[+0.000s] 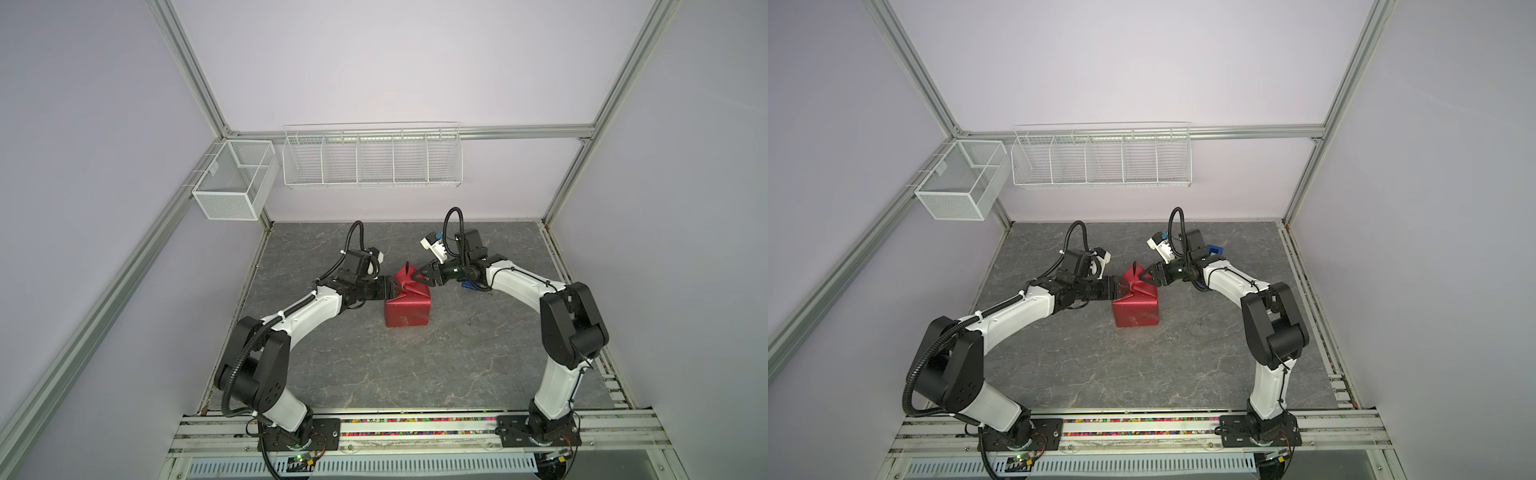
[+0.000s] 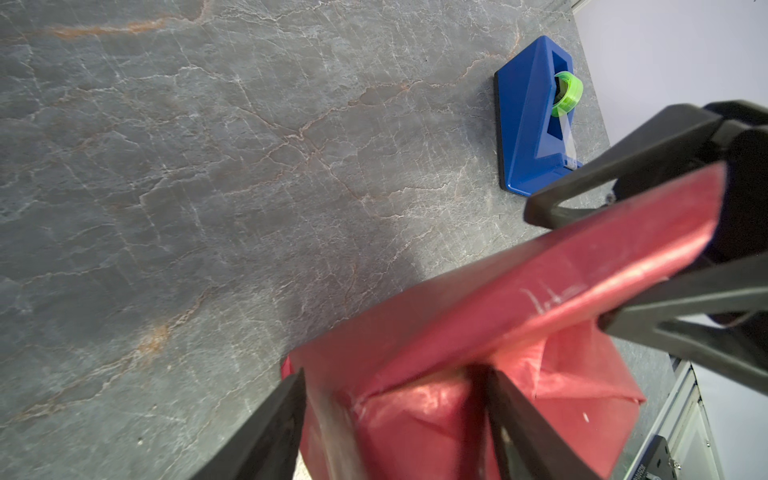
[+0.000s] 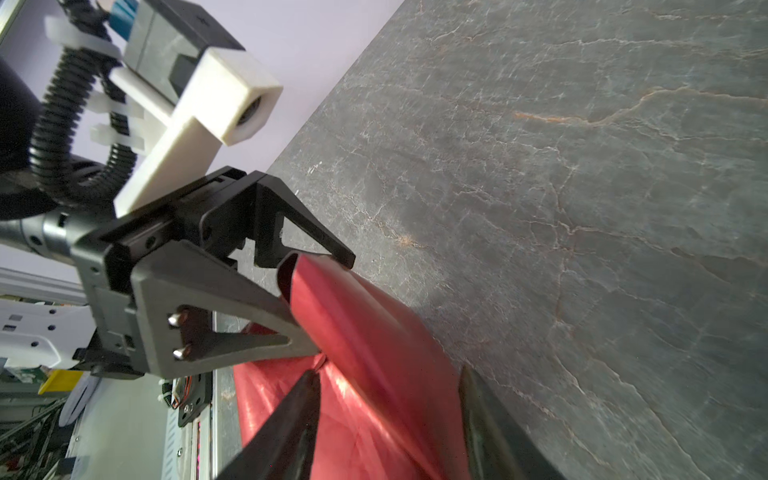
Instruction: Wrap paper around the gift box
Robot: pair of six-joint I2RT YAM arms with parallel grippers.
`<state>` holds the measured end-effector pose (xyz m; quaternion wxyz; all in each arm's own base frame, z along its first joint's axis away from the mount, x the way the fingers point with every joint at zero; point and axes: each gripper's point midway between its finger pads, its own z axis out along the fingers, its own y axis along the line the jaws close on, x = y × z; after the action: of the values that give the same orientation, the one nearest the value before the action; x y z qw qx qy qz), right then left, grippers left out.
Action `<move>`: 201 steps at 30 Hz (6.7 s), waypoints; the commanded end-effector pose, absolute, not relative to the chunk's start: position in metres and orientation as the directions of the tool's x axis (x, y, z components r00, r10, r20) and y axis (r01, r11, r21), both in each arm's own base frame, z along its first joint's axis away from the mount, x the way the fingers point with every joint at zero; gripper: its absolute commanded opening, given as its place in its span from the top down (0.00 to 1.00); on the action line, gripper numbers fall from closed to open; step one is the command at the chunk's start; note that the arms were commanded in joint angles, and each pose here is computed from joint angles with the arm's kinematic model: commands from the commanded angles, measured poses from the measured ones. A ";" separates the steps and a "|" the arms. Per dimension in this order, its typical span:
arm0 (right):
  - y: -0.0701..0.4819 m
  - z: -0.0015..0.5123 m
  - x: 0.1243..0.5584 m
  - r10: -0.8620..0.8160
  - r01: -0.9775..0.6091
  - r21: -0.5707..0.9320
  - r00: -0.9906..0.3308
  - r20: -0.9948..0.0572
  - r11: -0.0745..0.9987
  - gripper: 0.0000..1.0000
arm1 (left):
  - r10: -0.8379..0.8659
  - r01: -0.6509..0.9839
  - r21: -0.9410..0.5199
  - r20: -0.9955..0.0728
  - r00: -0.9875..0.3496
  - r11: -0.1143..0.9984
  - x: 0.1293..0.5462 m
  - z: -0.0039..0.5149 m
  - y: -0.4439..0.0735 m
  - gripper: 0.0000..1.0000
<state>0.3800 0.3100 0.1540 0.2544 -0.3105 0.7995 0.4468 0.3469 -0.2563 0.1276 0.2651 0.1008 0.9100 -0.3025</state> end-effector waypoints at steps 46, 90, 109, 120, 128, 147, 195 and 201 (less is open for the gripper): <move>0.316 0.125 0.356 -0.415 -0.744 0.558 -0.669 -0.617 0.368 0.54 | -0.079 0.284 -0.614 -0.495 -0.865 0.737 0.338 0.130 -0.261 0.28; 0.340 0.194 0.377 -0.345 -0.793 0.557 -0.609 -0.714 0.247 0.56 | 0.051 0.227 -0.427 -0.386 -0.921 0.875 0.310 0.069 -0.232 0.31; 0.346 0.198 0.387 -0.334 -0.790 0.566 -0.613 -0.716 0.237 0.65 | 0.053 0.227 -0.425 -0.383 -0.922 0.877 0.310 0.068 -0.233 0.31; 0.347 0.193 0.388 -0.345 -0.783 0.574 -0.622 -0.703 0.240 0.73 | 0.052 0.226 -0.425 -0.383 -0.922 0.876 0.311 0.068 -0.233 0.31; 0.347 0.194 0.390 -0.341 -0.785 0.569 -0.619 -0.708 0.243 0.80 | 0.051 0.228 -0.426 -0.389 -0.920 0.875 0.312 0.070 -0.233 0.31; 0.313 0.193 0.398 -0.254 -0.712 0.487 -0.662 -0.705 0.506 0.93 | 0.052 0.302 -0.439 -0.496 -0.867 0.846 0.320 0.146 -0.239 0.30; 0.326 0.166 0.287 -0.338 -0.687 0.549 -0.720 -0.607 0.476 0.85 | 0.045 0.278 -0.475 -0.444 -0.895 0.835 0.311 0.121 -0.249 0.33; 0.324 0.160 0.281 -0.328 -0.657 0.578 -0.749 -0.576 0.484 0.72 | 0.045 0.278 -0.475 -0.445 -0.894 0.835 0.312 0.122 -0.249 0.33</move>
<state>0.2958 0.3236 0.1565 0.2131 -0.2940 0.8424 0.3981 0.3142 -0.2527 0.1382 0.2304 0.0941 0.9244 -0.2892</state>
